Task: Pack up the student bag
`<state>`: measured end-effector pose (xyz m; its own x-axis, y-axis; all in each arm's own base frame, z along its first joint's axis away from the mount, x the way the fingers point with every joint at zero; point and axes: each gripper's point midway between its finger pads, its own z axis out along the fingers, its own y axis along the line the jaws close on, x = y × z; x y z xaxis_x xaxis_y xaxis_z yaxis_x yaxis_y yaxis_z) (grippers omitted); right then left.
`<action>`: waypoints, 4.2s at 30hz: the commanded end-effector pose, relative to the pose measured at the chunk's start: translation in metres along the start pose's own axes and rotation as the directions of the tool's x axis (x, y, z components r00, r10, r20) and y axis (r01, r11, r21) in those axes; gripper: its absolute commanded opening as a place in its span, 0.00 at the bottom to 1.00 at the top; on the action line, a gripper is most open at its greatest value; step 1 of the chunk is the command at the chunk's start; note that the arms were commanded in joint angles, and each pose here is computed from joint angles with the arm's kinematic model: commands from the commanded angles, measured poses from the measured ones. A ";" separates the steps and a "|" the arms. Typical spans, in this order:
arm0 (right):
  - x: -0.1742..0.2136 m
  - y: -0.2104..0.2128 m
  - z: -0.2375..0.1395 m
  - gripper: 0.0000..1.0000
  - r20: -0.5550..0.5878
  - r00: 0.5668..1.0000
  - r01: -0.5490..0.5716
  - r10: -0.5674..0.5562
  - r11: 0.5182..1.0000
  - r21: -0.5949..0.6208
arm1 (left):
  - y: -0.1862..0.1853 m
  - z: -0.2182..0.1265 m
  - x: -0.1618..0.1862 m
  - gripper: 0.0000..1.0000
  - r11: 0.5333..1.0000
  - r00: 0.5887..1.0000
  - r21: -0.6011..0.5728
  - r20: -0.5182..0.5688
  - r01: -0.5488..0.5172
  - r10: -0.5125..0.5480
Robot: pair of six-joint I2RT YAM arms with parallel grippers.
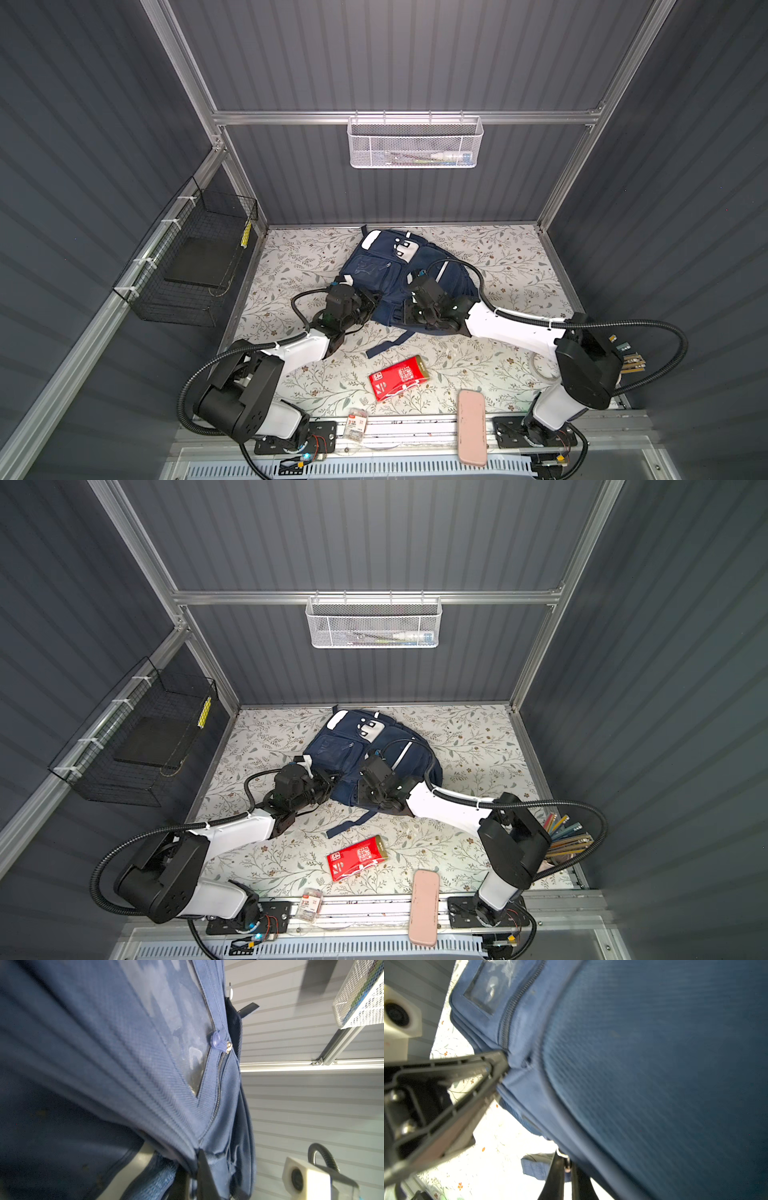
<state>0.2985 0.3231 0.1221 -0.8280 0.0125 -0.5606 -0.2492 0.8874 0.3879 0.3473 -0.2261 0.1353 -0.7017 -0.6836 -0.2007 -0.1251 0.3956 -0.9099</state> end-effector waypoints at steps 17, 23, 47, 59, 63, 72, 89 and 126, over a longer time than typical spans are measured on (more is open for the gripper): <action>0.038 -0.145 -0.059 0.00 -0.225 0.967 0.174 -0.119 0.954 0.246 | -0.006 0.003 -0.042 0.00 0.998 0.996 -0.003 0.055 -0.066 0.066; 0.047 -0.059 -0.043 0.00 -0.229 0.922 0.329 -0.313 0.944 0.031 | -0.007 0.026 -0.057 0.26 0.993 0.991 -0.022 0.071 -0.112 0.114; 0.017 0.081 0.014 0.00 -0.095 0.927 0.340 -0.363 0.920 -0.193 | 0.019 0.015 0.013 0.44 0.994 0.997 -0.079 -0.046 -0.071 0.067; 0.023 -0.063 -0.016 0.00 -0.183 0.948 0.284 -0.259 0.951 0.122 | 0.011 -0.025 -0.035 0.00 0.986 0.993 -0.132 0.046 -0.103 0.110; -0.001 -0.113 -0.018 0.00 -0.168 0.961 0.251 -0.220 0.948 0.197 | 0.003 -0.035 -0.042 0.00 0.986 0.992 -0.124 0.046 -0.115 0.121; -0.032 -0.139 -0.022 0.00 -0.134 0.974 0.213 -0.185 0.949 0.234 | 0.000 -0.027 -0.048 0.00 0.989 0.993 -0.104 0.024 -0.109 0.112; 0.008 0.057 -0.006 0.00 -0.071 0.911 0.397 -0.407 0.909 -0.128 | -0.006 -0.051 -0.075 0.69 0.951 0.958 -0.209 0.128 -0.228 0.258; -0.035 -0.210 -0.044 0.00 -0.054 0.998 0.045 -0.026 0.911 0.410 | -0.011 -0.046 -0.037 0.00 0.990 0.995 -0.095 0.017 -0.101 0.103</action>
<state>0.3442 0.1955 0.1136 -0.8102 -0.1132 -0.5751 -0.2903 0.9299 0.2260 0.3259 -0.2046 0.1548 -0.7709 -0.6012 -0.2107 -0.1338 0.4763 -0.8691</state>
